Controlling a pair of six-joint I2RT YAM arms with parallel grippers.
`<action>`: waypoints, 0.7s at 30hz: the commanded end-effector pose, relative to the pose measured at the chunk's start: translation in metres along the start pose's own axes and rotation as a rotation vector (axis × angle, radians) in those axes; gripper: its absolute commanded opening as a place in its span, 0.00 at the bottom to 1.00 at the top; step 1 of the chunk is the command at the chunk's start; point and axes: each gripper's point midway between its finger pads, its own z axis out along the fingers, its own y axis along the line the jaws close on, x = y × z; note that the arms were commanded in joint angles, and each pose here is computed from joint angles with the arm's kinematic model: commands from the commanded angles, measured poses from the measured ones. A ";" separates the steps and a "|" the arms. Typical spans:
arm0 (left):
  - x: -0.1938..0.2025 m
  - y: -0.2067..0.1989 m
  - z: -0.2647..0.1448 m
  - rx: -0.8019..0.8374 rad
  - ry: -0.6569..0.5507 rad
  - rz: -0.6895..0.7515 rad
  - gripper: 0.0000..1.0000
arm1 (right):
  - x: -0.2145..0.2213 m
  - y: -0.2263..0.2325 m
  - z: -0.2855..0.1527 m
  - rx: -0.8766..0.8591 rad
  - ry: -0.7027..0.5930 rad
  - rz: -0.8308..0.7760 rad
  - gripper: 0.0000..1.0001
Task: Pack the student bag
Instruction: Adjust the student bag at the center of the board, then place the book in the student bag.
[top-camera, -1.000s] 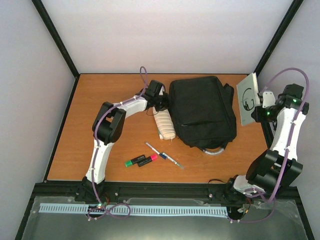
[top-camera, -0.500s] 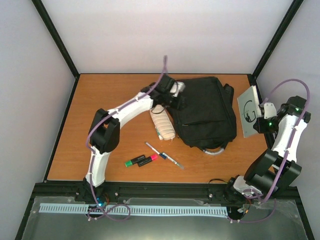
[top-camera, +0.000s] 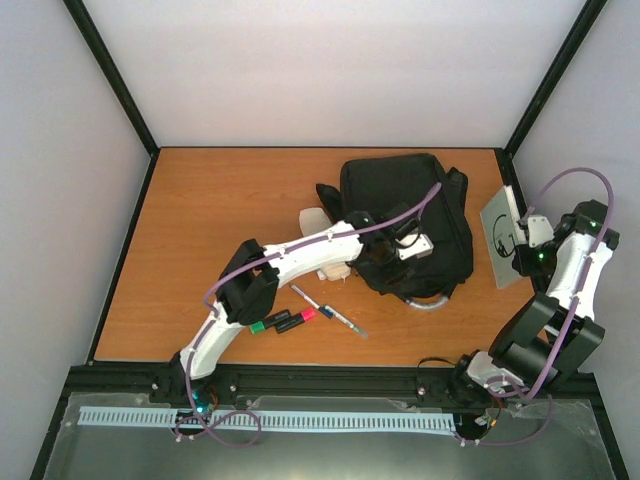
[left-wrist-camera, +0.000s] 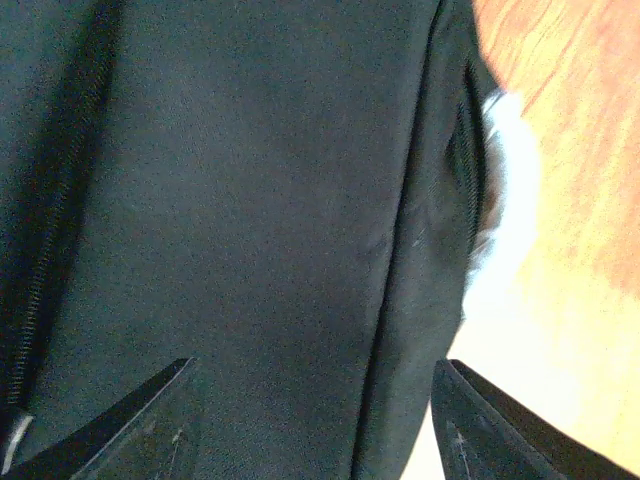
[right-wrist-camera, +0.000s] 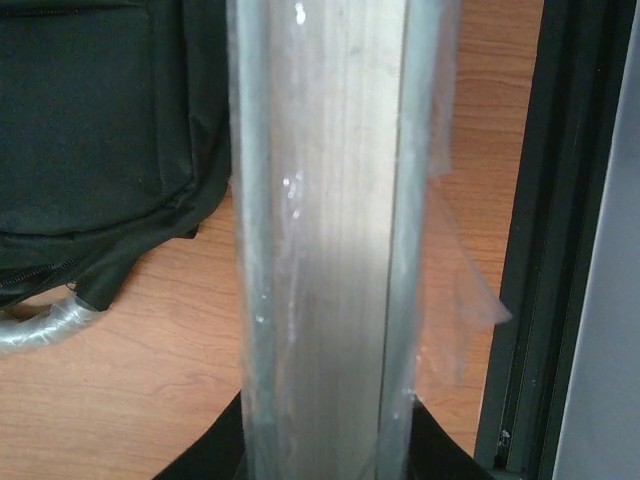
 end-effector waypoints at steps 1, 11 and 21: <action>0.014 -0.003 0.009 -0.053 0.086 0.105 0.65 | -0.015 -0.007 -0.002 0.013 -0.076 -0.034 0.03; 0.013 0.002 0.036 -0.231 0.126 0.141 0.61 | -0.012 0.001 0.005 -0.047 -0.068 -0.022 0.03; 0.003 0.014 0.032 -0.305 0.104 0.128 0.20 | -0.007 0.011 0.007 -0.088 -0.066 -0.010 0.03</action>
